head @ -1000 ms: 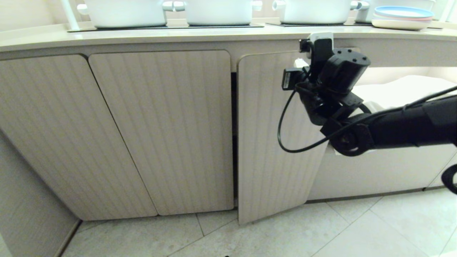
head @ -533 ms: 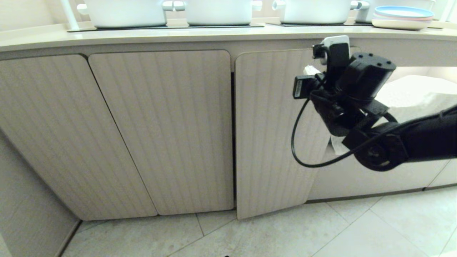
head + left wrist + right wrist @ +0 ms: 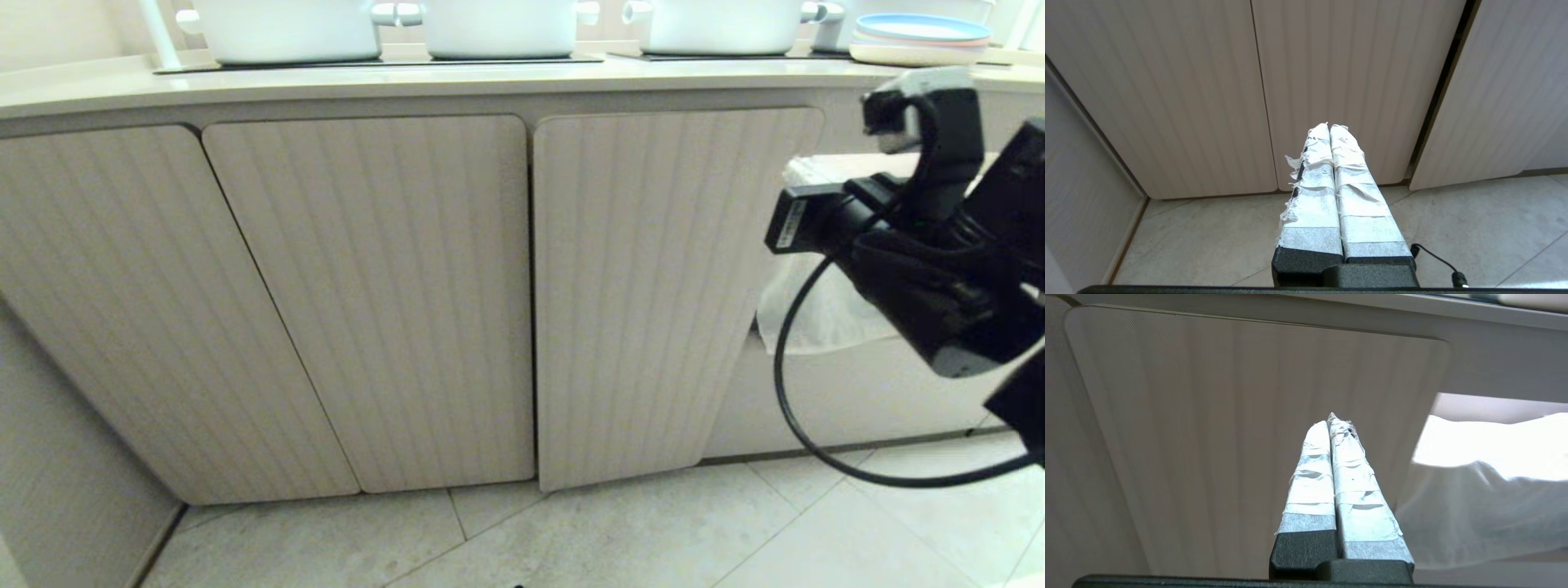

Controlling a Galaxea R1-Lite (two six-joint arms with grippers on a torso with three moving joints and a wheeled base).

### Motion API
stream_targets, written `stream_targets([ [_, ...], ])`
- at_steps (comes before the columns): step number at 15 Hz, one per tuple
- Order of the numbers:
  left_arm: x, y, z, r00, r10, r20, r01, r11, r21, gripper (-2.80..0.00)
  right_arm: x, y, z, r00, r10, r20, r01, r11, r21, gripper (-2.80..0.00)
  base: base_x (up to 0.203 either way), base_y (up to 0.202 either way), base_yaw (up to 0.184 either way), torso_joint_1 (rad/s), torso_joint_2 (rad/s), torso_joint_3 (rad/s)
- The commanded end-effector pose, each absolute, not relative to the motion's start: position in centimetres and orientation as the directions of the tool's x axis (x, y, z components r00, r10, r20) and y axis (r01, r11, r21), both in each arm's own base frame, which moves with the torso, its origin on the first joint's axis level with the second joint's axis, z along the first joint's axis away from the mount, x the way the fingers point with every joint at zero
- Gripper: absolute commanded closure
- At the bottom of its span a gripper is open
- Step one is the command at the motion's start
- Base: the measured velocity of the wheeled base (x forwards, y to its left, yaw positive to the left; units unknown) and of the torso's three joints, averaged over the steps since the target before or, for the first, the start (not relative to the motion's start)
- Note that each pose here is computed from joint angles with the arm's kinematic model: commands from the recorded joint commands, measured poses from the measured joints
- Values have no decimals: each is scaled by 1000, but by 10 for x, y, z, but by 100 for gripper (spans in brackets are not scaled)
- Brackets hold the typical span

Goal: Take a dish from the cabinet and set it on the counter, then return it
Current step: Close the cabinet door

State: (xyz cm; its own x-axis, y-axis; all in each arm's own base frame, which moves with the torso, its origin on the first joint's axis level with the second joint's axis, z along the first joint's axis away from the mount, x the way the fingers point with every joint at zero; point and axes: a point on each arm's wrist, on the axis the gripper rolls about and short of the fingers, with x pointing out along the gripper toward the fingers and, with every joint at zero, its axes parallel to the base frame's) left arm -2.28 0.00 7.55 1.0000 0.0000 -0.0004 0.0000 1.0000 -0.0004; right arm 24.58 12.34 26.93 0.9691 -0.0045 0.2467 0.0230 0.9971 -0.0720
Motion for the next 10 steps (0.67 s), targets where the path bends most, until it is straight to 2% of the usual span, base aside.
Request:
stream_targets([
  [1,-23,0,75,1000,0,0,0,1000,-1,0,215,106,283,955,-16,297,29,999,-42,0,0,0,0,0,0,0],
  [10,-23,0,75,1000,0,0,0,1000,-2,0,149,70,255,969,-7,249,25,997,-69,0,0,0,0,0,0,0],
])
